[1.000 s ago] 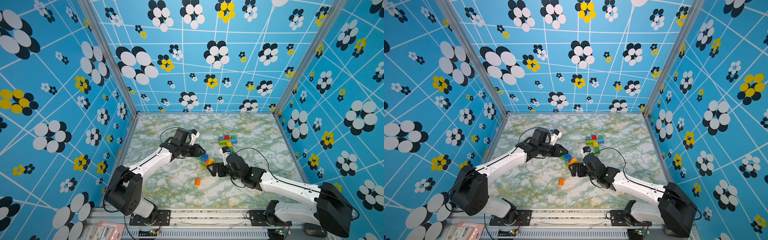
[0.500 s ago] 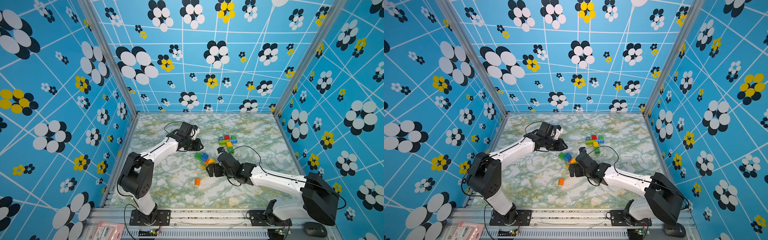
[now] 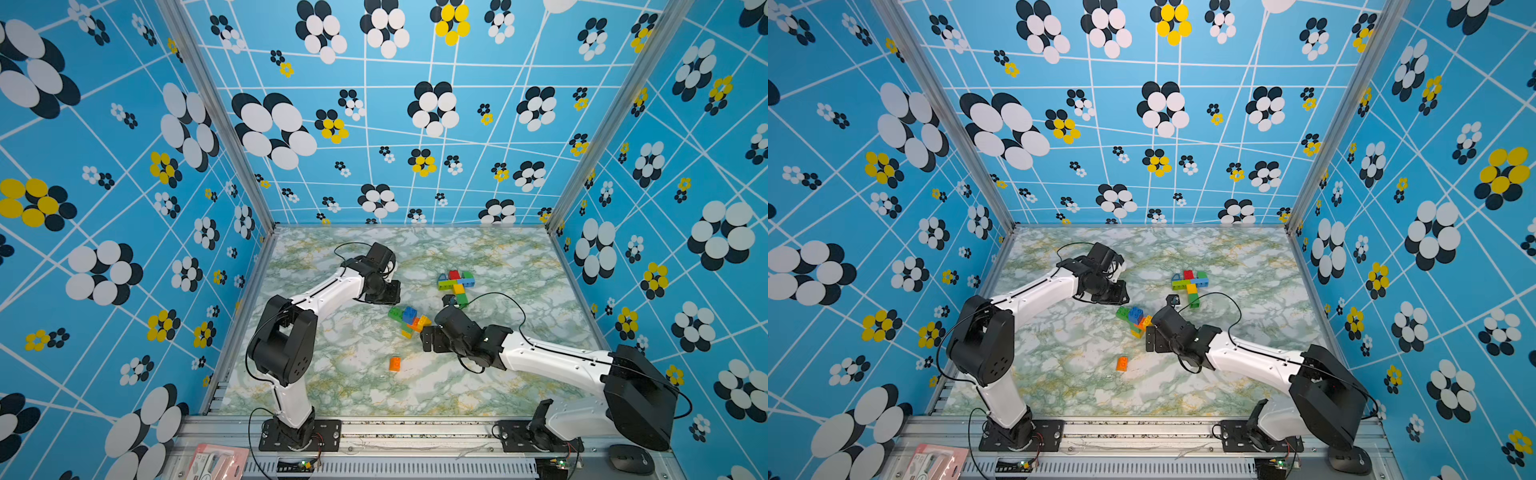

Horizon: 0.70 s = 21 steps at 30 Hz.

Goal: Assemble a fork with lego
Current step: Adjust the lego brick at the center of the board.

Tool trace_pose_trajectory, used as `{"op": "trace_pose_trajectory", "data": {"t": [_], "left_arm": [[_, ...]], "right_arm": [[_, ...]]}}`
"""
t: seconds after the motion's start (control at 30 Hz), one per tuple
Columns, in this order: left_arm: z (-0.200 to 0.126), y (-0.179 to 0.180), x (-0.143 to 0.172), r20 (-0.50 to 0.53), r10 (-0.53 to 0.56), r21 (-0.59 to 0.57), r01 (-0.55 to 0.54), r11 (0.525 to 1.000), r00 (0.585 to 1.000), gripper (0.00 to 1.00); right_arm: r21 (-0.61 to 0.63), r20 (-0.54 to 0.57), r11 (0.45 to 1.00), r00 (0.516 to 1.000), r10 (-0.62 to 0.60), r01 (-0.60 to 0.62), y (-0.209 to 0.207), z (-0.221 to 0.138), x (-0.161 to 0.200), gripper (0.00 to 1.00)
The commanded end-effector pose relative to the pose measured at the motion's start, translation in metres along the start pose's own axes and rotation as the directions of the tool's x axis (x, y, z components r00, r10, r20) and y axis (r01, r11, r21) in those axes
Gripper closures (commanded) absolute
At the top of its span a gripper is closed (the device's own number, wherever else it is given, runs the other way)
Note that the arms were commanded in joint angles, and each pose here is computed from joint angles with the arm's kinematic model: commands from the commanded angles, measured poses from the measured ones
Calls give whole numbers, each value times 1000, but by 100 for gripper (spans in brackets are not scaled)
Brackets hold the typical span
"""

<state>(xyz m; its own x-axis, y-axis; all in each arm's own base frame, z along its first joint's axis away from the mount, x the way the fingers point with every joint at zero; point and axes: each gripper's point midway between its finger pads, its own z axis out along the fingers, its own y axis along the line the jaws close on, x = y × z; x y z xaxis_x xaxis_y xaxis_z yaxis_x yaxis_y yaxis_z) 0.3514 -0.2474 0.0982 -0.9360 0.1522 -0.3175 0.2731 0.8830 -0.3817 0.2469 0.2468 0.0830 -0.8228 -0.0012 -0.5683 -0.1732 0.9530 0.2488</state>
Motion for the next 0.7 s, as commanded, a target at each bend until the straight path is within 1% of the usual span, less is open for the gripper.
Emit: {"op": "trace_pose_trajectory", "data": {"t": [0.0,0.23,0.67], "left_arm": [[-1,0,12,-33,25,-20,-25,999,999,73],[-4,6,29,-49,15,-34,-16,999,999,73],[-5,-5,62,-69,-3,14,4,1000,998,73]], "right_arm": [[43,29,998,999,36,-37,-8,-4,-13,1],[60,39,996,997,60,-63,-17,-4,-24,2],[104,48,991,995,84,-88,-24,7,-43,3]]}}
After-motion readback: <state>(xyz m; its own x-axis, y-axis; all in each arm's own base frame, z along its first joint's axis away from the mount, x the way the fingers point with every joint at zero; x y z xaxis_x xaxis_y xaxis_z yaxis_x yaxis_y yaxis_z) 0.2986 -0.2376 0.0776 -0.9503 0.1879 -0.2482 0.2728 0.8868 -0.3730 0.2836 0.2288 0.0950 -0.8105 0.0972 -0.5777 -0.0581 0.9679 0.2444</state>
